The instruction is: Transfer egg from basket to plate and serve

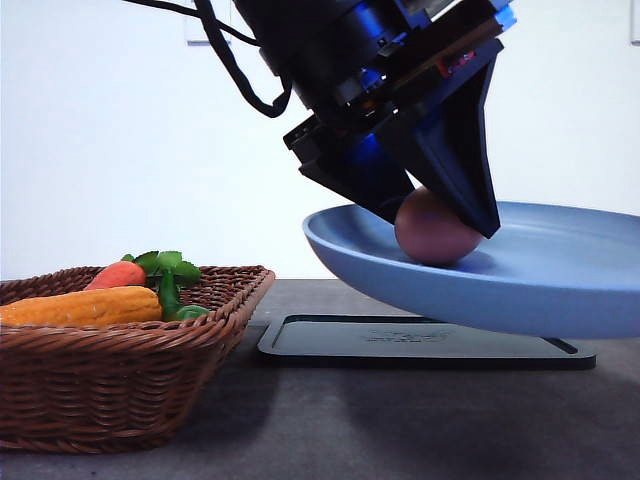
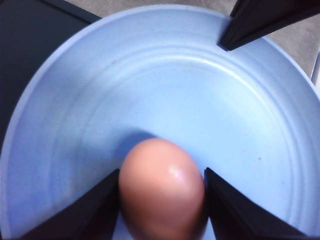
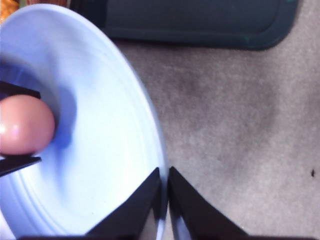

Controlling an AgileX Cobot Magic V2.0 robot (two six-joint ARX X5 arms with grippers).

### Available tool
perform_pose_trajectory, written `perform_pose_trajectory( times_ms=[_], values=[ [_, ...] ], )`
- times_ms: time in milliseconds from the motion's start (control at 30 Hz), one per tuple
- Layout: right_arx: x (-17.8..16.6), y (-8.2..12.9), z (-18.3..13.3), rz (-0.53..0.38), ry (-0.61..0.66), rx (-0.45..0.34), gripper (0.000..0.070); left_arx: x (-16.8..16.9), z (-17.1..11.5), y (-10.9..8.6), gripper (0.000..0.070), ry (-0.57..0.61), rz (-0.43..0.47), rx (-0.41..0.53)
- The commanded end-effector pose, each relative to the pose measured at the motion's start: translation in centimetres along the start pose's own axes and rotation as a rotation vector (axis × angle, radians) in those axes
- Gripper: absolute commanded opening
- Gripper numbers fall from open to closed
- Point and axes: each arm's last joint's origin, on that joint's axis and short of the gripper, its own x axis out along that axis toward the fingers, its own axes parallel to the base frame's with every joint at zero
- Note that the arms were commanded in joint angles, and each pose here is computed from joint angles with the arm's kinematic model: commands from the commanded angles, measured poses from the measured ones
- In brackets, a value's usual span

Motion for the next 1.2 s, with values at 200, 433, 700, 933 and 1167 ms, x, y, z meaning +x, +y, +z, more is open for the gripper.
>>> perform_pose_trajectory(
  times_ms=[200, 433, 700, 933, 1167],
  values=[
    [-0.1, 0.2, 0.4, 0.014, -0.005, -0.013, 0.0, 0.3, 0.3, -0.3, 0.0375, -0.003, -0.003, -0.017],
    [0.6, -0.2, 0.4, 0.006, 0.049, 0.021, 0.0, 0.3, 0.3, -0.3, 0.0417, -0.003, -0.003, -0.044],
    [3.2, -1.8, 1.3, -0.009, 0.156, 0.086, 0.0, -2.4, 0.9, -0.2, 0.0429, -0.055, 0.006, -0.072],
    [5.5, -3.2, 3.3, 0.033, 0.171, 0.118, 0.0, -8.6, 1.1, 0.1, 0.0426, -0.15, 0.029, -0.083],
    [7.1, -3.7, 7.3, 0.036, 0.147, 0.103, 0.0, -15.2, -0.2, 0.2, 0.0426, -0.235, 0.107, -0.103]
  ],
)
